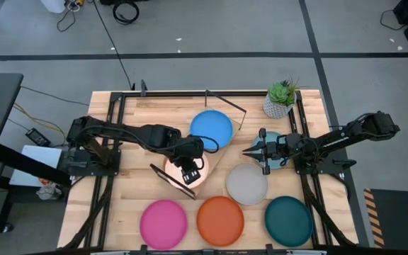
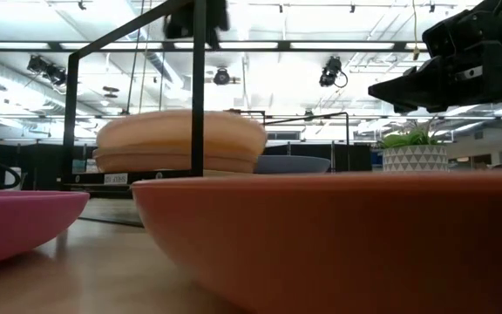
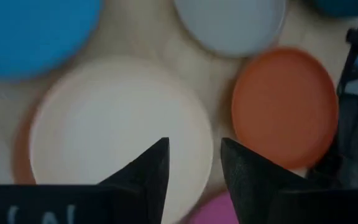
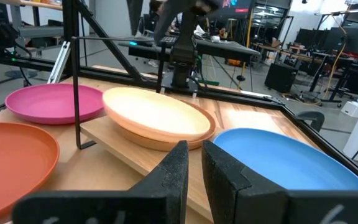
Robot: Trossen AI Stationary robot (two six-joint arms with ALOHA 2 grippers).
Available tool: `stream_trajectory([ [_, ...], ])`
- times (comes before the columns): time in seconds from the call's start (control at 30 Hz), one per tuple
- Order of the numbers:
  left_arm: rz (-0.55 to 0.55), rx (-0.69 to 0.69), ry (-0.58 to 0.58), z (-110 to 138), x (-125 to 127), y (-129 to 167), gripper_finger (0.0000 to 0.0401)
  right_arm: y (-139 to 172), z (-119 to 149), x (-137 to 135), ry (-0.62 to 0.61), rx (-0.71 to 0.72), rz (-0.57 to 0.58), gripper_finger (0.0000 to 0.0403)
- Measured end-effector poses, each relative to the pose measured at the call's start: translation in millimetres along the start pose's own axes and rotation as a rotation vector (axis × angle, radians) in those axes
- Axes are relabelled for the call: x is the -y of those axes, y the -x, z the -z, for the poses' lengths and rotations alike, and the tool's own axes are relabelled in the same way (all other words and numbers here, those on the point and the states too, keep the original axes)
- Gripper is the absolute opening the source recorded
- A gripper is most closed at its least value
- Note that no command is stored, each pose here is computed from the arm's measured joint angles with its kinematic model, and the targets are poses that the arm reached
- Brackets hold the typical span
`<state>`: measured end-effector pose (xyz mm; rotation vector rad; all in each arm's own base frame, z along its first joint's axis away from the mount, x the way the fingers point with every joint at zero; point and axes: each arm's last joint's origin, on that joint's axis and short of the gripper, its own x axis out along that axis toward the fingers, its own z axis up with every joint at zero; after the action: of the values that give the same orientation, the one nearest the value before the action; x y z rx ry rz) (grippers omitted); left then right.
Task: Place and stack plates onto a shelf
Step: Stack the pink plate on top of the blue plate on the shelf
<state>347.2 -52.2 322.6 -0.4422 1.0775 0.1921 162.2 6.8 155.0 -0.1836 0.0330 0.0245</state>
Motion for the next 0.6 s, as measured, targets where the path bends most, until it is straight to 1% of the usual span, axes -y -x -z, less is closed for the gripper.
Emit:
stream_trajectory([
  [0.1,-0.029,0.120,-0.036,-7,5,2,0.0144,0,0,0,0.003,0.002,0.000,0.0053],
  [0.2,0.011,0.193,-0.047,-17,12,-10,0.0142,0,-1,0,0.003,0.007,0.001,0.0053],
  [0.3,0.035,0.155,-0.046,-21,14,-35,0.0142,0,-1,0,0.003,0.007,0.001,0.0053],
  [0.37,0.041,0.138,-0.043,-23,13,-44,0.0142,0,-1,0,0.003,0.007,0.001,0.0053],
  [0.5,0.043,0.106,-0.036,-23,9,-49,0.0142,0,-1,0,0.003,0.007,0.001,0.0053],
  [0.6,0.039,0.128,-0.058,-26,6,-43,0.0142,0,0,0,0.004,0.003,0.000,0.0053],
])
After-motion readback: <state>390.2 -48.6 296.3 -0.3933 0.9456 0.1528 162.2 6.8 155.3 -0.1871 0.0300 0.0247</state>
